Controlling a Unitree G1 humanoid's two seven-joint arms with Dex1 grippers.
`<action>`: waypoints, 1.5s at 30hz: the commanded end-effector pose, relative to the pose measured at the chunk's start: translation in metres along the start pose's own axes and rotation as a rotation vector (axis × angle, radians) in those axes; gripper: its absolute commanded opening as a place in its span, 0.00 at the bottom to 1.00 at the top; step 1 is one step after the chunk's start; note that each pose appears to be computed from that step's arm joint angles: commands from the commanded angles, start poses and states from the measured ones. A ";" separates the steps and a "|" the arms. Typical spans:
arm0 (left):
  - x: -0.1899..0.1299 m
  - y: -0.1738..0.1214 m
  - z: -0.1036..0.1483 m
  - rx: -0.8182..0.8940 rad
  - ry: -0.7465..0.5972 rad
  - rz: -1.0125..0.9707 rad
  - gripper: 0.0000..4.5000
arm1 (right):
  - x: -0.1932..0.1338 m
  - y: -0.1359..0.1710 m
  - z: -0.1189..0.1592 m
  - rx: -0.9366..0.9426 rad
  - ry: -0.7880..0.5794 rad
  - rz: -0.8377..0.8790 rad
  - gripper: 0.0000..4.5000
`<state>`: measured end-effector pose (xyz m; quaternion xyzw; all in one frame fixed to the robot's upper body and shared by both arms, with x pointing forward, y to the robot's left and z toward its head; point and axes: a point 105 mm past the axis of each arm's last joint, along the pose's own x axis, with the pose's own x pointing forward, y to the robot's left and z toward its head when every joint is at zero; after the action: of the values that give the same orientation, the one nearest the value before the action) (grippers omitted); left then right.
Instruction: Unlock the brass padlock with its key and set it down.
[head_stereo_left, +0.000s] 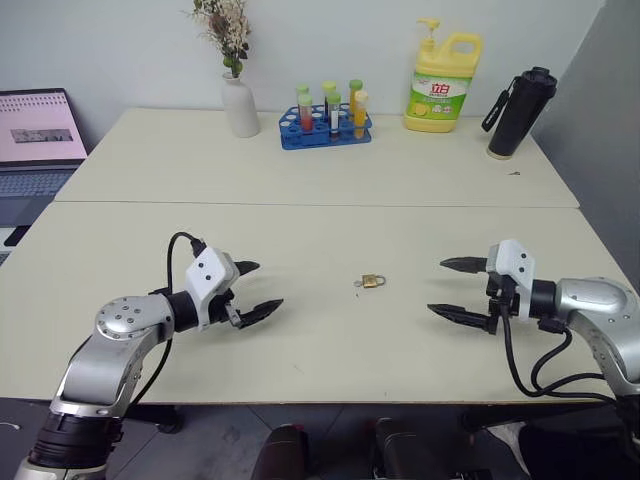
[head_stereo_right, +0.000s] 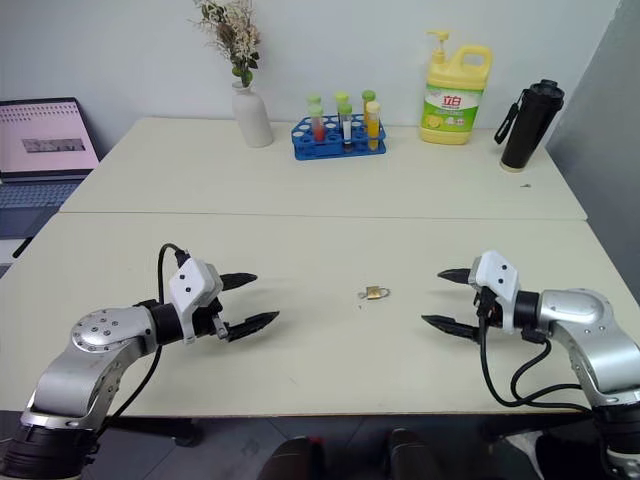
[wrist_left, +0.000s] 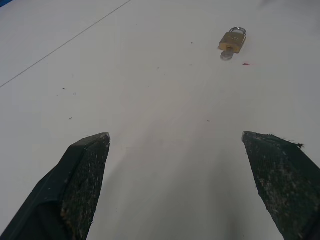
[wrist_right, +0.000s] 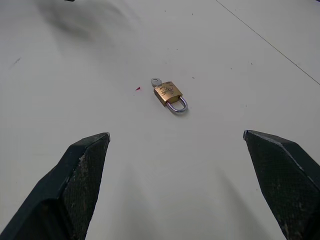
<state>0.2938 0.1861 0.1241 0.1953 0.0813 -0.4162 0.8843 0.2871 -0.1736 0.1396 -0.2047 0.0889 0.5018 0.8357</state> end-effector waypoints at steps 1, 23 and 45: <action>0.001 -0.002 0.009 0.030 -0.040 -0.028 0.98 | -0.004 -0.002 0.009 -0.065 -0.009 0.002 1.00; 0.000 0.009 0.018 0.159 -0.119 -0.015 0.98 | -0.004 0.002 0.001 -0.094 0.027 0.044 1.00; 0.008 -0.027 0.045 0.276 -0.112 -0.273 0.98 | 0.104 -0.015 0.017 -0.110 0.131 0.244 1.00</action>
<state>0.2787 0.1501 0.1496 0.2602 0.0144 -0.5466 0.7958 0.3463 -0.0898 0.1213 -0.2556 0.1464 0.5825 0.7576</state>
